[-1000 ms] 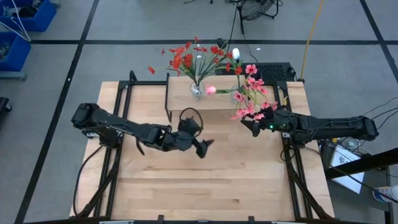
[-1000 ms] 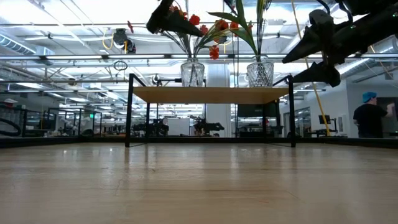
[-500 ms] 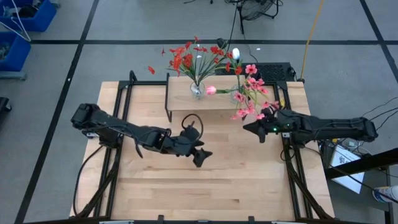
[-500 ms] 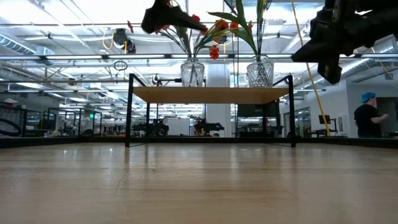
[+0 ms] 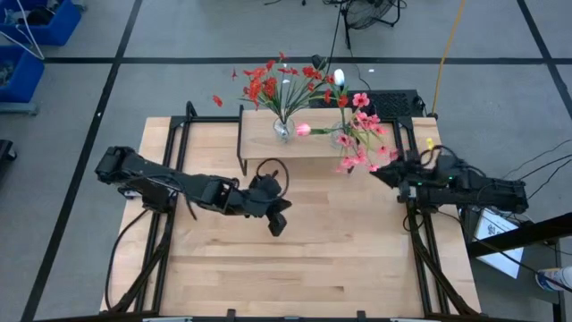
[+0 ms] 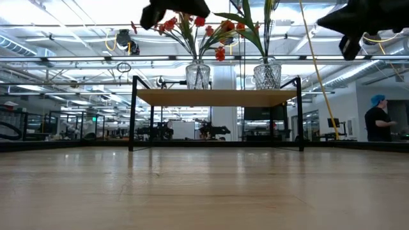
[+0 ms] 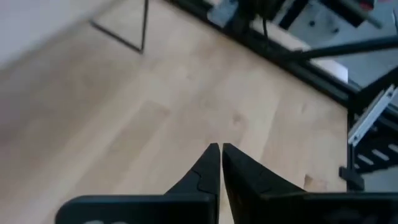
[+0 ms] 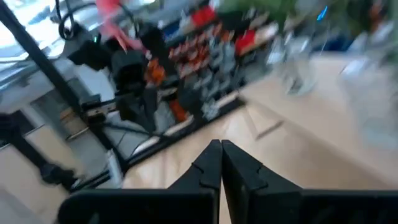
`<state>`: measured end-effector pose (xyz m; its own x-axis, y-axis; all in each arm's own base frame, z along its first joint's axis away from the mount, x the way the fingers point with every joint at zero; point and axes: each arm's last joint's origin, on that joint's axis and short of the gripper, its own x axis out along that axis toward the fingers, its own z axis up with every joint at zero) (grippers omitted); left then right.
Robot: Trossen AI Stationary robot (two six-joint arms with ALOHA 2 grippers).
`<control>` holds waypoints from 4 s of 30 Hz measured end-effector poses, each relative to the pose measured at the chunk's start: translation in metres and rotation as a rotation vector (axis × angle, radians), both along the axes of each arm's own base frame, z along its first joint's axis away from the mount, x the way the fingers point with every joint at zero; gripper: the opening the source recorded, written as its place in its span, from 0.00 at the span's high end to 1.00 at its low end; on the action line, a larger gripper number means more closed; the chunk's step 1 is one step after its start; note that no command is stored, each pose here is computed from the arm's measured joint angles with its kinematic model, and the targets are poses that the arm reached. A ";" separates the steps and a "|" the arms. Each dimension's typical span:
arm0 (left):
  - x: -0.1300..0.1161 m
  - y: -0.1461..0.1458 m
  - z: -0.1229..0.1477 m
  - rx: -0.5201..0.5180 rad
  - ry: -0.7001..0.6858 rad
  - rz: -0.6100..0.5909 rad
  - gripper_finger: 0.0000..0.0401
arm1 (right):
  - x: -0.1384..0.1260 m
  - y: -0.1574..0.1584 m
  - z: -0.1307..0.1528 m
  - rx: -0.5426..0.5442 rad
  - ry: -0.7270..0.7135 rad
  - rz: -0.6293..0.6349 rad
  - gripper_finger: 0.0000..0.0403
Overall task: Pick and place flowers into a vace then onto a shelf
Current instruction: Return to Home Position
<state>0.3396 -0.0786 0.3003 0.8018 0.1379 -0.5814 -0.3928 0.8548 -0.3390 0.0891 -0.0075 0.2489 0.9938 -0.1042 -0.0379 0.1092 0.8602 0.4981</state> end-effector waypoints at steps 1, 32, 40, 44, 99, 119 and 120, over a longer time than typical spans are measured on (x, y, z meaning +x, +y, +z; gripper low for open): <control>-0.003 0.001 0.005 0.016 -0.015 0.011 0.95 | -0.005 0.000 0.002 -0.027 -0.024 -0.019 1.00; -0.216 0.068 -0.134 -0.097 -0.616 0.209 0.99 | -0.033 -0.008 -0.024 -0.110 0.203 -0.347 1.00; -0.218 0.071 -0.141 -0.070 -0.583 0.309 0.92 | -0.023 -0.008 -0.049 -0.101 0.268 -0.347 1.00; -0.219 0.070 -0.147 -0.127 -0.531 0.316 0.91 | -0.018 -0.009 -0.069 -0.032 0.312 -0.357 1.00; -0.219 0.070 -0.150 -0.170 -0.518 0.329 0.91 | 0.003 -0.010 -0.067 0.069 0.003 -0.338 1.00; -0.219 0.070 -0.150 -0.169 -0.517 0.328 0.91 | 0.003 -0.010 -0.067 0.069 0.003 -0.338 1.00; -0.219 0.070 -0.150 -0.169 -0.517 0.328 0.91 | 0.003 -0.010 -0.067 0.069 0.003 -0.338 1.00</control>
<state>0.1203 -0.0082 0.1506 0.9165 0.3645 -0.1651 -0.3745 0.6362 -0.6746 0.0925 -0.0172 0.1819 0.9035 -0.4246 -0.0590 0.3837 0.7397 0.5528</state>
